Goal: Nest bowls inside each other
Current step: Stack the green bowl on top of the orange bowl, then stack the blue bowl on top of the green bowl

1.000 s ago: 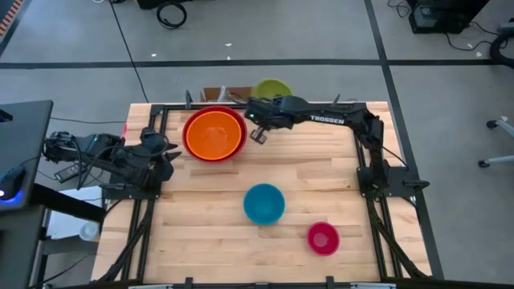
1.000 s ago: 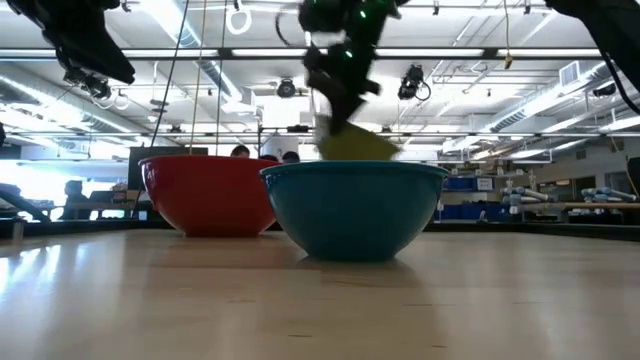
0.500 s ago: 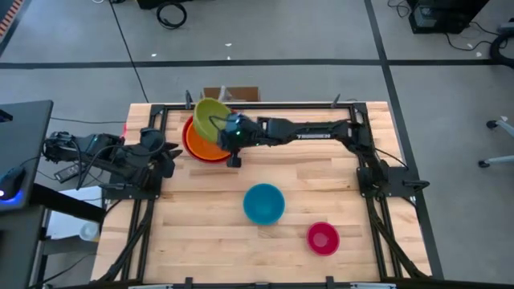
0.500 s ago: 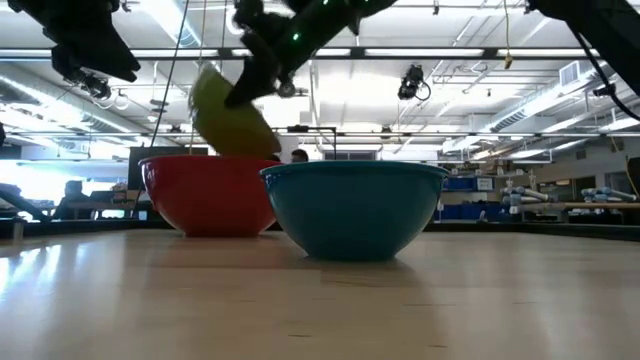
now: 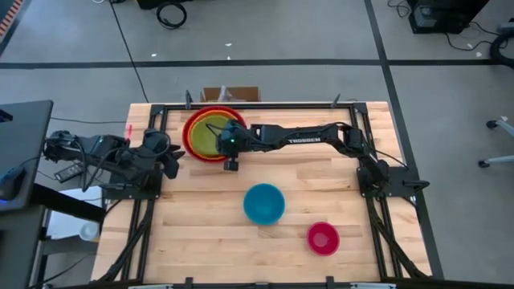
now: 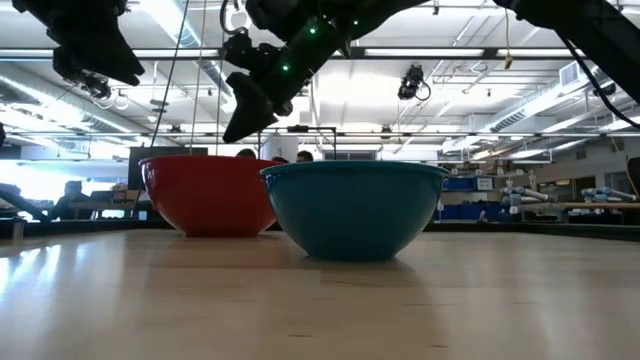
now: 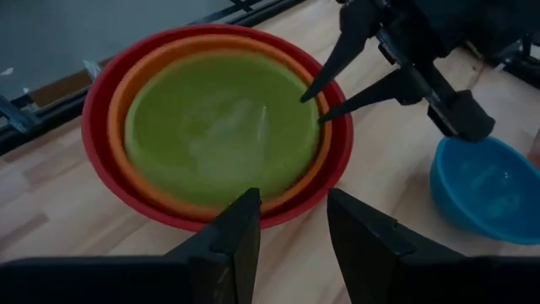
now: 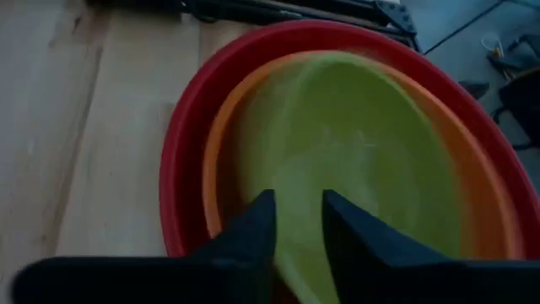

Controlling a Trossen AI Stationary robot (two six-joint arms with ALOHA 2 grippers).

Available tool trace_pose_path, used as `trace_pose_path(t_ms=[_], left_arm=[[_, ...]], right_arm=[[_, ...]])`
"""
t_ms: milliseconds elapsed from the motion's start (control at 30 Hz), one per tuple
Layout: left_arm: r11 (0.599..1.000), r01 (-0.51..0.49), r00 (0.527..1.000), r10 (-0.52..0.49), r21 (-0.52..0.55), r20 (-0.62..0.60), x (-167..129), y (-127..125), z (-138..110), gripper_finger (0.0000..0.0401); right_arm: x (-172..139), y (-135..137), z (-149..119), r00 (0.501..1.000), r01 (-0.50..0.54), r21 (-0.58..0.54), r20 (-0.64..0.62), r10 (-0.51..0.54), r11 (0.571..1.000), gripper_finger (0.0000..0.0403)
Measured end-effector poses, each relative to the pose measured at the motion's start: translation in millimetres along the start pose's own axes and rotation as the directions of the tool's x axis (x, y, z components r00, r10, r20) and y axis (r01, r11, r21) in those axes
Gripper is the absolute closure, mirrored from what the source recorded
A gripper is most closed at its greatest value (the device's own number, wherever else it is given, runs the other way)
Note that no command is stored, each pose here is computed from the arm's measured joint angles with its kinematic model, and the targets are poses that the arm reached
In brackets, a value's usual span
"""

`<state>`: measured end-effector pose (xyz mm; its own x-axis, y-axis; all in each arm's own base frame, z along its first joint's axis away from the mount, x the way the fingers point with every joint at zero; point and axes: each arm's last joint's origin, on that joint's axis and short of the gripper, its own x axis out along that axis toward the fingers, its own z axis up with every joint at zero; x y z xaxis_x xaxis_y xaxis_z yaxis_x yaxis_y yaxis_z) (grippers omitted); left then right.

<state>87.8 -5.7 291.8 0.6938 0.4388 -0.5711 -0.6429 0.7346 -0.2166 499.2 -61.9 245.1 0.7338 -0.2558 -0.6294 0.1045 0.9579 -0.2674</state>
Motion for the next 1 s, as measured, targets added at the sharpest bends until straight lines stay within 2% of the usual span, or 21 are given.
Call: trace_pose_path(t_ms=[167,267,367,500,600,733,1000], left_arm=[[1.0,-0.012,1.0,0.012,-0.008,-0.011,2.9,-2.8,-0.4,0.026],[1.0,-0.009,1.0,0.009,-0.01,-0.024,4.8,-5.2,-0.7,0.026],[1.0,-0.011,0.999,0.011,-0.004,-0.032,7.6,-8.5,-0.7,0.026],[0.999,-0.009,0.999,0.01,0.033,-0.034,13.5,-16.3,0.4,0.026],[0.998,0.012,1.0,-0.01,0.06,-0.029,19.3,-25.3,2.3,0.026],[0.998,0.046,0.999,-0.046,0.048,-0.011,28.5,-39.6,5.5,0.026],[0.993,0.117,0.991,-0.115,-0.024,0.061,54.6,-75.7,11.9,0.026]], right_arm=[[-7.9,-2.8,3.3,1.0,0.031,0.082,-0.003,-0.031,0.996,0.0246],[-23.5,-7.7,8.6,0.996,0.088,0.188,-0.015,-0.087,0.978,0.0238],[-47.8,-14.0,15.0,0.994,0.106,0.348,-0.028,-0.103,0.931,0.0239],[-78.8,-25.4,16.8,0.992,0.127,0.537,-0.077,-0.101,0.834,0.0239],[-98.5,-32.4,10.9,0.981,0.181,0.559,-0.166,-0.105,0.809,0.0239],[-113.7,-36.8,-1.3,0.963,0.22,0.541,-0.255,-0.091,0.811,0.0239],[-121.1,-25.3,-50.9,0.928,0.107,0.626,-0.342,0.149,0.772,0.0239]])
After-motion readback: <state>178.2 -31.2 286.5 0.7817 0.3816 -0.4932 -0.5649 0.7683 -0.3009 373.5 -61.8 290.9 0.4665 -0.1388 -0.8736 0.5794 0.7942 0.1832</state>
